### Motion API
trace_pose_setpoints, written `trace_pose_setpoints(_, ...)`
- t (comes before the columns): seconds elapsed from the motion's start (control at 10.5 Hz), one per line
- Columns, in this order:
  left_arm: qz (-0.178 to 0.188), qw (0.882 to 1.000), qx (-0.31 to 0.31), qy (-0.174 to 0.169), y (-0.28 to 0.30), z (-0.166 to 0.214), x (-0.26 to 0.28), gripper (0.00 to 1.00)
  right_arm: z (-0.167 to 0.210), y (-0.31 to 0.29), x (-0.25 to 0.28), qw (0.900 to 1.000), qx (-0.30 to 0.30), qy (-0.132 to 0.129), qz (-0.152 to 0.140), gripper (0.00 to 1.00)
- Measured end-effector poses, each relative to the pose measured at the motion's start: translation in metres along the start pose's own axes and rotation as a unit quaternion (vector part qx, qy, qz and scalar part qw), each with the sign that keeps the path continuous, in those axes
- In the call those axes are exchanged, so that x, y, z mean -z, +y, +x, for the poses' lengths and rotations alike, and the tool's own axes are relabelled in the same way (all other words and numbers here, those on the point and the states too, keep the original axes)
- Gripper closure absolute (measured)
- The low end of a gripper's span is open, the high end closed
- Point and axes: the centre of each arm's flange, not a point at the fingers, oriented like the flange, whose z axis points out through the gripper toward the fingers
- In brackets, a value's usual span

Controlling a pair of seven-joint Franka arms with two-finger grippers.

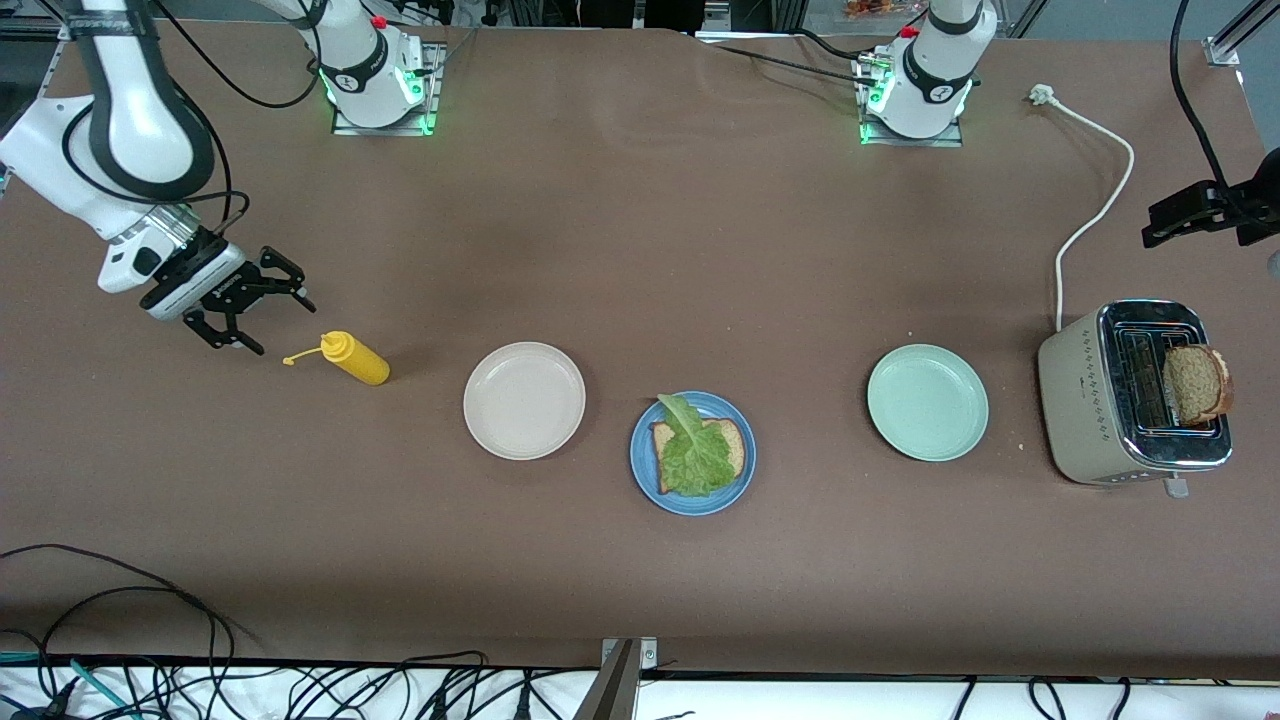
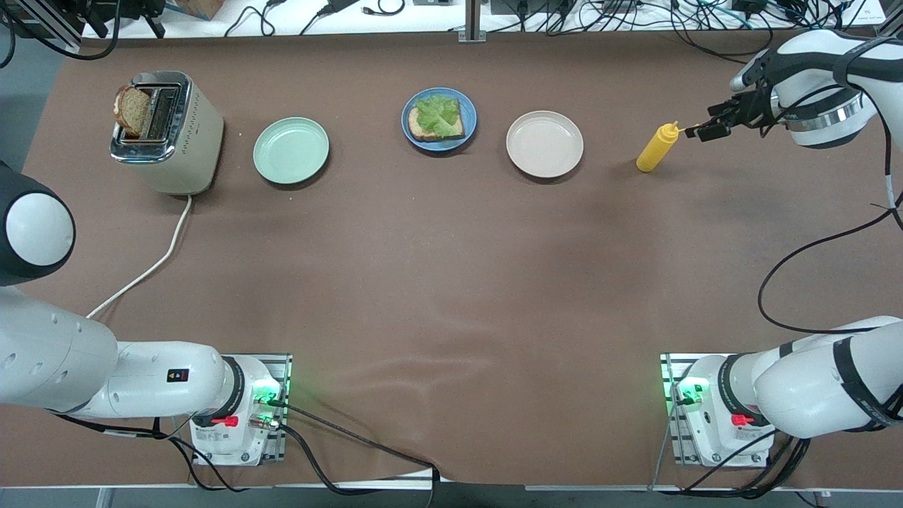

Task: Make sandwich in blue plate with both arms
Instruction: 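Move the right gripper toward the yellow squeeze bottle, then lower the right gripper around the yellow bottle and close it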

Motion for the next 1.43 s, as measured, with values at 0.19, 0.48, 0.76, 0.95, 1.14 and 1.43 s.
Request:
trace_pose_setpoints(0.19, 0.000, 1.000, 0.000, 0.000, 0.000, 0.000, 0.000, 0.00, -0.018, 0.001, -0.017, 0.999, 0.018, 0.029, 0.007, 0.00)
trace_pose_setpoints(0.48, 0.000, 1.000, 0.000, 0.000, 0.000, 0.000, 0.000, 0.00, -0.029, 0.004, -0.023, 0.999, 0.022, 0.030, 0.019, 0.00)
trace_pose_setpoints(0.76, 0.000, 1.000, -0.001, 0.000, 0.001, 0.000, 0.000, 0.00, -0.058, 0.023, -0.012, 0.998, 0.037, 0.040, 0.032, 0.00)
trace_pose_setpoints(0.95, 0.000, 1.000, -0.001, 0.000, 0.001, 0.000, 0.000, 0.00, -0.072, 0.027, -0.014, 0.996, 0.045, 0.055, 0.044, 0.00)
trace_pose_setpoints(1.14, 0.000, 1.000, -0.001, 0.000, 0.001, 0.000, 0.000, 0.00, -0.083, 0.027, -0.029, 0.994, 0.054, 0.077, 0.057, 0.00)
trace_pose_setpoints(1.43, 0.000, 1.000, -0.001, 0.000, 0.001, 0.000, 0.000, 0.00, -0.100, 0.037, -0.047, 0.992, 0.060, 0.083, 0.068, 0.00)
